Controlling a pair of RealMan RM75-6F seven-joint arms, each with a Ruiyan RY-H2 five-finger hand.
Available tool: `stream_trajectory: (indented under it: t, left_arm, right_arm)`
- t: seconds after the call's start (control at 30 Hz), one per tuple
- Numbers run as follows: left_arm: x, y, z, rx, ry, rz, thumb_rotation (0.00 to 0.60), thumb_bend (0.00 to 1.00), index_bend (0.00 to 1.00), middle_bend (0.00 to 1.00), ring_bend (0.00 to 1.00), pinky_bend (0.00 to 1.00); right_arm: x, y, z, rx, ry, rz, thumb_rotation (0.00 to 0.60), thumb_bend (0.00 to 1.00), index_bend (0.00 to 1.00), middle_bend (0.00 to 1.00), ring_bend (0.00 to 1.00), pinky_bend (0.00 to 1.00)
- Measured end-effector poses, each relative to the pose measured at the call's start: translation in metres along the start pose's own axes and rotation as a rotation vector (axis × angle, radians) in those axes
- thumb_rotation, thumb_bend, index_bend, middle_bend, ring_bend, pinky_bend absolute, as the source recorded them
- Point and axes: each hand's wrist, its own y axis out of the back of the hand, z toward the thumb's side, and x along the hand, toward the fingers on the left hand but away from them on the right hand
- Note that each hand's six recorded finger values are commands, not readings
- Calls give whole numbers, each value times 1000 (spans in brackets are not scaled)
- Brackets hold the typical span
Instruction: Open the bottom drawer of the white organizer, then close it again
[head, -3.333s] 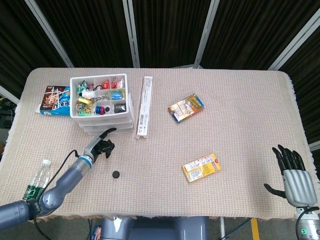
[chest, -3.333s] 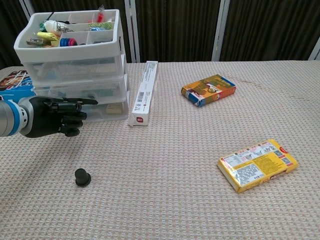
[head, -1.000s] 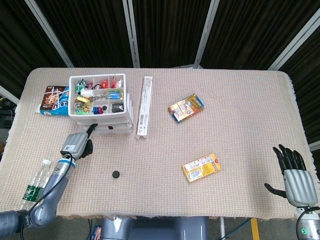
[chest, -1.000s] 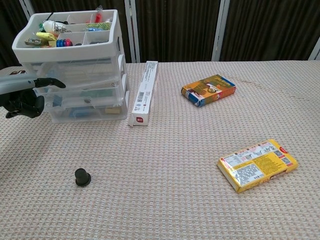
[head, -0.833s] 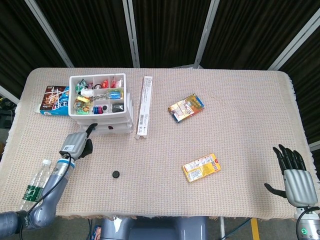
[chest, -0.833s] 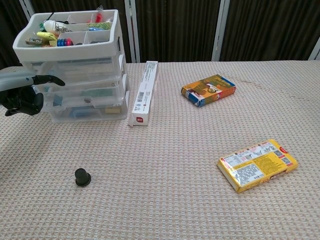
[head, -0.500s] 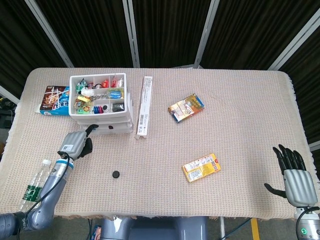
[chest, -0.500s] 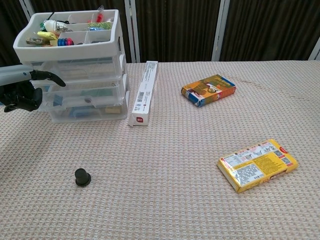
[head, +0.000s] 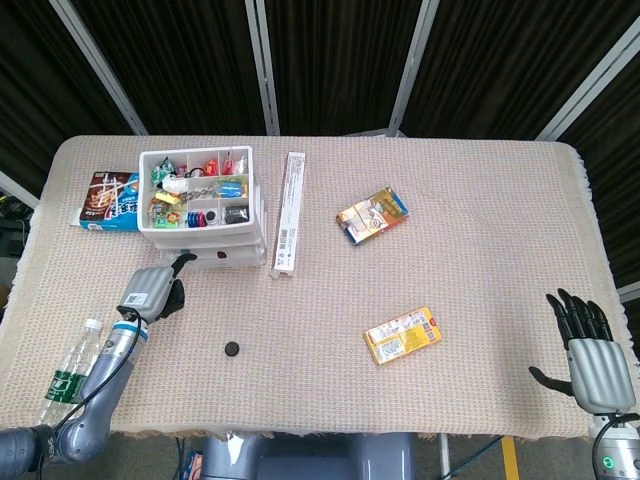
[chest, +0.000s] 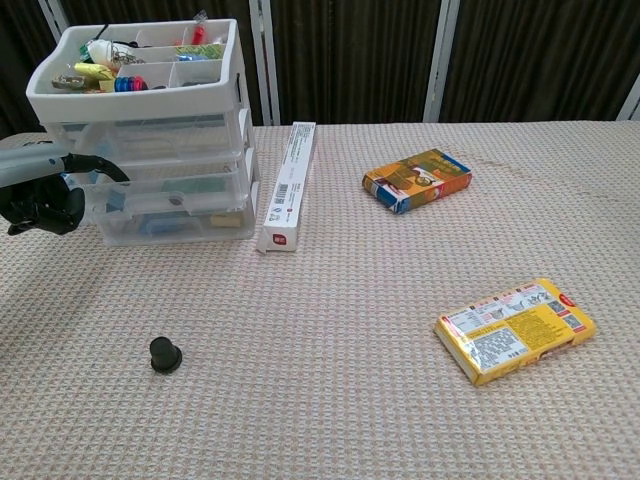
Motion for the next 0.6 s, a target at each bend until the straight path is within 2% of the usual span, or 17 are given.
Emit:
stream_trajectory:
  t: [0.17,0.3,0.6]
  left_arm:
    - [3,-4,-3,-6,19,-23,600,881,326,943,855,783]
    - [2,-6,-1,-5,21,-34,600,882,391,945,858,783]
    - [-8,-3,8,-28,-18,-30,600,883,424,947,859,783]
  right_arm:
    - [0,0,0,0,0,1,600,0,41,0,0,0]
    - [0,0,0,1,-2,3,600,0,41,0,0,0]
    - [0,0,0,0,-2,2,600,1,41,0,0,0]
